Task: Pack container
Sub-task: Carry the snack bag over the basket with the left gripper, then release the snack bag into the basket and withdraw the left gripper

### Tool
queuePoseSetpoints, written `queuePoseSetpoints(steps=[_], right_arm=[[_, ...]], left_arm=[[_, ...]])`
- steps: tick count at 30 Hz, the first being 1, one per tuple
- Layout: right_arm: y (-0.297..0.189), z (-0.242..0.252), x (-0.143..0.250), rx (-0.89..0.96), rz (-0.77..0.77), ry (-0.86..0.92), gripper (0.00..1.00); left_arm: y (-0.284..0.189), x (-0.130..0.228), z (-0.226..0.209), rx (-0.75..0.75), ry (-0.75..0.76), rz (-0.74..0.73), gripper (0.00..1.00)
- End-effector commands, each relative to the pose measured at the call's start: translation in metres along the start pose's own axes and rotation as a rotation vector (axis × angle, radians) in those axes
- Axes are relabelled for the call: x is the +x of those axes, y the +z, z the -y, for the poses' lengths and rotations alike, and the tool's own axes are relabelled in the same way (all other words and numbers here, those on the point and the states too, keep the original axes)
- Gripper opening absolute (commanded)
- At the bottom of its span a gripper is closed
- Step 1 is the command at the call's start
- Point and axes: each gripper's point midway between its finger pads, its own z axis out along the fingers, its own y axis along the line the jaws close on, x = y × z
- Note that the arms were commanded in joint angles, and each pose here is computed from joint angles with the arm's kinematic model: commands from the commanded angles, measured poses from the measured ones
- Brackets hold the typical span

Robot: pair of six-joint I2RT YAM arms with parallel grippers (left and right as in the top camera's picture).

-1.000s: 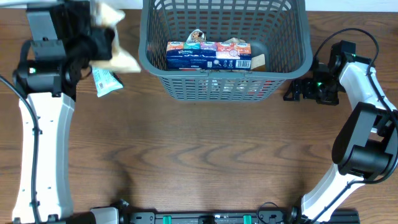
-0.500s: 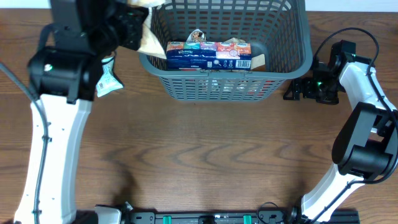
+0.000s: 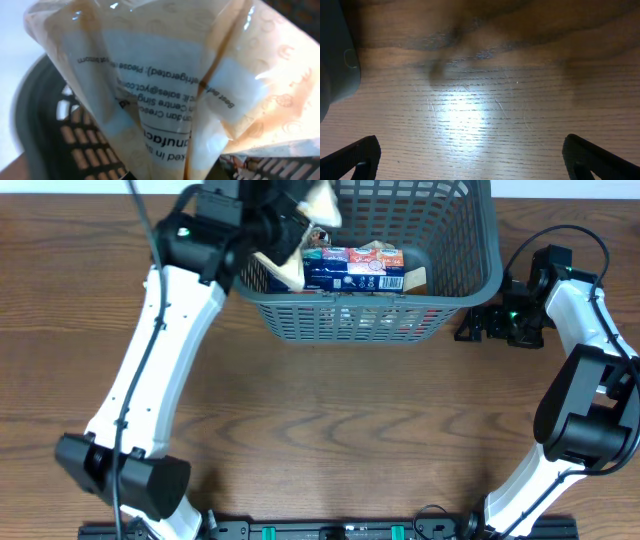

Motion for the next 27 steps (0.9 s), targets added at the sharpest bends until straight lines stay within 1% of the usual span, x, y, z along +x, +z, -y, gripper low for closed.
queuePoseSetpoints(steps=[1,5,8,11,16,17,18,20,23,25,27], right_arm=[[0.002,-0.006,0.0,-0.011,-0.006,-0.021,0.99],[0.002,-0.006,0.0,-0.011,-0.006,-0.022,0.99],[0.002,-0.005,0.0,-0.01,-0.003,-0.022,0.99],[0.002,-0.005,0.0,-0.01,-0.003,-0.022,0.99],[0.002,-0.006,0.0,-0.011,-0.005,-0.021,0.99],[0.002,-0.006,0.0,-0.011,-0.006,-0.021,0.99],[0.002,-0.006,0.0,-0.011,-0.006,-0.021,0.99],[0.002,-0.006,0.001,-0.011,-0.006,-0.021,0.99],[0.002,-0.006,0.001,-0.012,-0.01,-0.02,0.99],[0.002,-0.006,0.002,-0.013,-0.014,-0.019,0.99],[0.002,-0.006,0.003,-0.013,-0.015,-0.019,0.99]], left_arm=[[0.009,-0.003,0.013,0.031,0.215,-0.013,0.06],[0.038,0.023,0.028,0.106,0.328,-0.107,0.06],[0.063,0.042,0.032,0.14,0.331,-0.169,0.06],[0.081,0.06,0.028,0.129,0.33,-0.235,0.06],[0.091,0.072,0.031,0.157,0.372,-0.27,0.06],[0.091,0.072,0.031,0.157,0.372,-0.271,0.1],[0.091,0.072,0.031,0.156,0.372,-0.27,0.3],[0.091,0.073,0.03,0.152,0.372,-0.273,0.48],[0.091,0.074,0.027,0.135,0.377,-0.285,0.58],[0.09,0.073,0.026,0.13,0.377,-0.283,0.66],[0.088,0.071,0.023,0.112,0.381,-0.283,0.68]])
